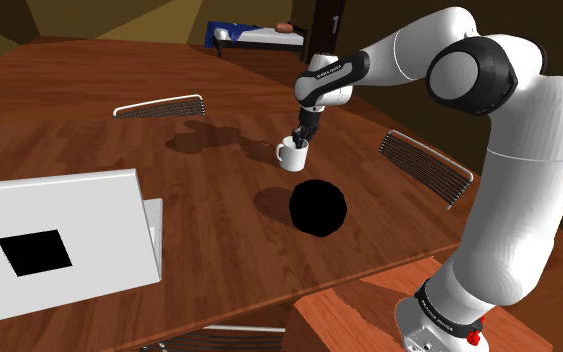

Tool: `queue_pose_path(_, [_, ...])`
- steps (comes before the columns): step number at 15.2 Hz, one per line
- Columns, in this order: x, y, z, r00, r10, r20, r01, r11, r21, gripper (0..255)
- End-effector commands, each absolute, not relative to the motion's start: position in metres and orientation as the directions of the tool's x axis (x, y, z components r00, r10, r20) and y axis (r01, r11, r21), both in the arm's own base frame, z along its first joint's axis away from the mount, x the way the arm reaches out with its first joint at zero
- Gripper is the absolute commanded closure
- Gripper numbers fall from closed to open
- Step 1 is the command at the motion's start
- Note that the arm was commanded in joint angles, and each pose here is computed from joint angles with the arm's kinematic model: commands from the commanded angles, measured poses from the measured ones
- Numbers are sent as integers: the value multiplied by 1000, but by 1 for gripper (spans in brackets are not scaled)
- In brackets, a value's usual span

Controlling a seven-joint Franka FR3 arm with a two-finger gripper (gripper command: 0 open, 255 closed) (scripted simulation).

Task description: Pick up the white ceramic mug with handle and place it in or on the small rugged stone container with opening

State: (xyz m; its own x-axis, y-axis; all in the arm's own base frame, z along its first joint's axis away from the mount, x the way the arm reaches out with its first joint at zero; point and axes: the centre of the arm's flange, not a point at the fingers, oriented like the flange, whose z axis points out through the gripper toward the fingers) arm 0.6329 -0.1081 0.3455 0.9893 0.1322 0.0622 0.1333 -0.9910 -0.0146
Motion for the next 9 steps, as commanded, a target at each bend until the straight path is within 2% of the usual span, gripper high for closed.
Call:
queue_pose_path(1, [633, -108, 346, 989, 132, 62, 133, -991, -15, 255])
queue_pose_path(9, [633, -108, 351, 989, 132, 62, 133, -991, -15, 255])
